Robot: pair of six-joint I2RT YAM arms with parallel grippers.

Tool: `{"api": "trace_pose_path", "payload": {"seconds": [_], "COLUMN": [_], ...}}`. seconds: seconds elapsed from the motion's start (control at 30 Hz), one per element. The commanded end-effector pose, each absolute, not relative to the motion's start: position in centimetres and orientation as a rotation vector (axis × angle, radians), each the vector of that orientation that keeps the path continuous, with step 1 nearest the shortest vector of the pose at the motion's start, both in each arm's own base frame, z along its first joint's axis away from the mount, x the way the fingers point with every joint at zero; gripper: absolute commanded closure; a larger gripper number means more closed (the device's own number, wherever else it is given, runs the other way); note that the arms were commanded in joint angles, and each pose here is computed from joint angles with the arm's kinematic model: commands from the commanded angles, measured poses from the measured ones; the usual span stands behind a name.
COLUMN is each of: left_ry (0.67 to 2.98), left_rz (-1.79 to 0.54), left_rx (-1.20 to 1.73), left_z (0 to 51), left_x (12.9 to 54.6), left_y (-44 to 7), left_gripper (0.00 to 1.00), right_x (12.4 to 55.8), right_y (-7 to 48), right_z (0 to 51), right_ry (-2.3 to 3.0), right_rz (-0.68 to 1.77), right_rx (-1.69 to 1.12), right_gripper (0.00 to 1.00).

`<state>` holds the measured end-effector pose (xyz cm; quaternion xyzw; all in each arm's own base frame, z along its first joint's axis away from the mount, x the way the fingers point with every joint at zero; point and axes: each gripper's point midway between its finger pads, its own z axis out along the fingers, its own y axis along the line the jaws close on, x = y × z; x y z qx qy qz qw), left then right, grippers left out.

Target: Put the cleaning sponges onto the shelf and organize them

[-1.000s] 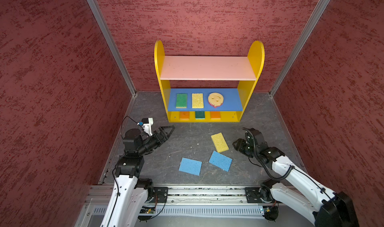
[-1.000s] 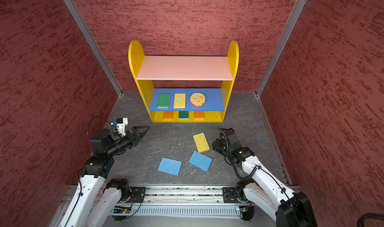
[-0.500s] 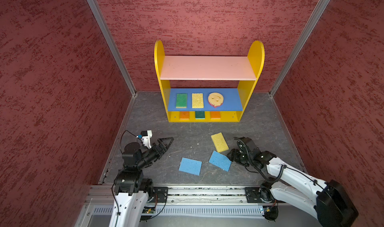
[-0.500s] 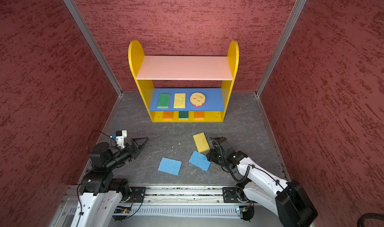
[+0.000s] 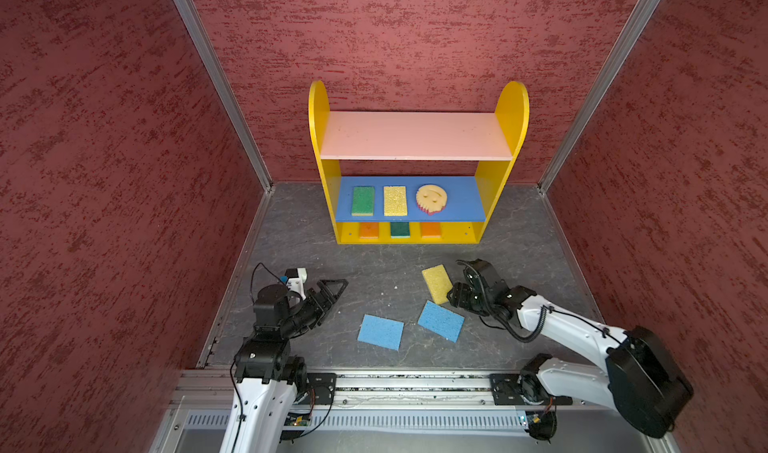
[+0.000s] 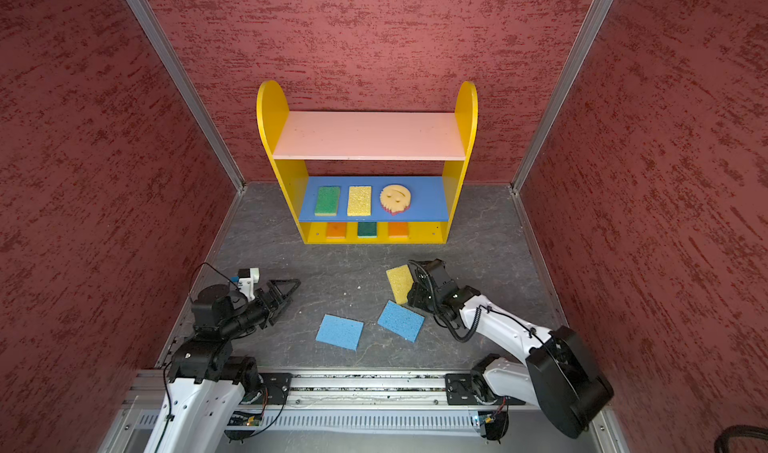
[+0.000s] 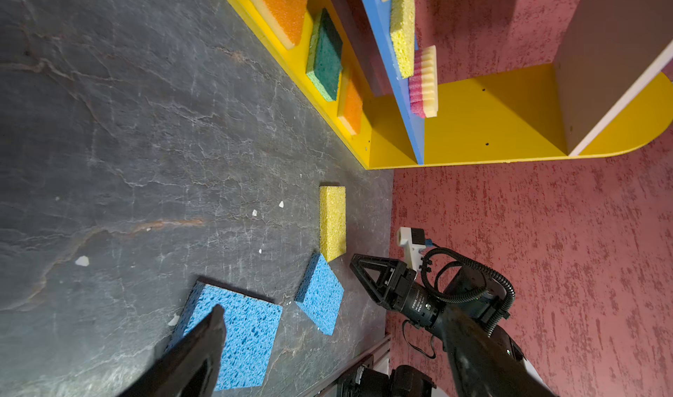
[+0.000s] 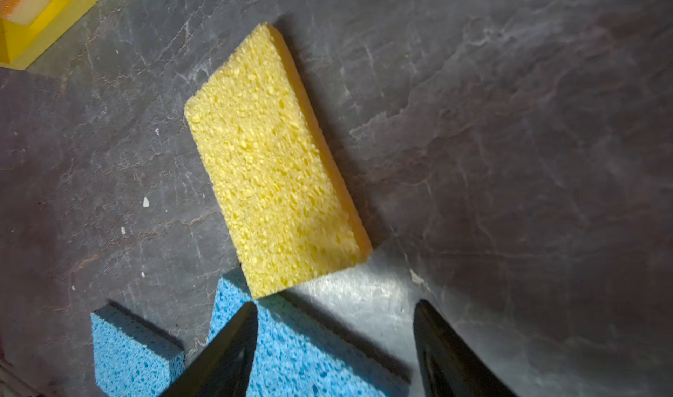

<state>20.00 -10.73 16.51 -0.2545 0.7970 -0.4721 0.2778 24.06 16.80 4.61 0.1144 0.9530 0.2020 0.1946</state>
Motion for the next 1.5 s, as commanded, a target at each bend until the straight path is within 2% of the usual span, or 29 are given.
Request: {"api": "trace_pose_path", "payload": {"seconds": [0.0, 0.33, 0.67, 0.83, 0.9, 0.93, 1.03, 1.2, 1.47], "left_ry": [2.091, 2.093, 2.179, 2.198, 2.198, 2.199, 2.219, 2.241, 2.266], "left_rz": [-1.253, -1.279, -1.251, -1.281, -1.286, -1.291, -1.291, -1.284, -1.285], "left_rx": [-0.64, -0.639, -0.567, -0.487, -0.465, -0.455, -0.422, -0.392, -0.349], "left_z": [17.8, 17.3, 17.1, 18.3, 18.6, 18.7, 18.9, 19.0, 19.0], "left_x": [21.9, 24.6, 26.2, 27.9, 28.1, 28.2, 28.0, 27.4, 26.3], "left_y": [-10.5, -11.3, -13.3, -15.5, -16.4, -16.8, -17.9, -18.9, -20.4], "left_gripper": [0.08, 0.08, 0.08, 0.07, 0.08, 0.08, 0.08, 0.07, 0.06], "right_x": [26.0, 27.7, 27.0, 25.9, 25.5, 25.3, 25.1, 25.3, 26.1], "right_y": [17.2, 18.6, 18.7, 17.9, 17.6, 17.5, 17.4, 17.3, 18.8], "right_z": [4.8, 4.1, 3.8, 2.7, 2.3, 2.1, 2.4, 4.2, 10.0], "right_ry": [2.62, 2.614, 2.603, 2.623, 2.635, 2.643, 2.64, 2.601, 2.506], "right_rz": [0.53, 0.585, 0.646, 0.632, 0.617, 0.613, 0.624, 0.621, 0.751], "right_rx": [0.299, 0.304, 0.295, 0.322, 0.331, 0.336, 0.329, 0.291, 0.224], "right_gripper": [0.3, 0.32, 0.37, 0.59, 0.77, 0.82, 0.91, 0.99, 1.0]}}
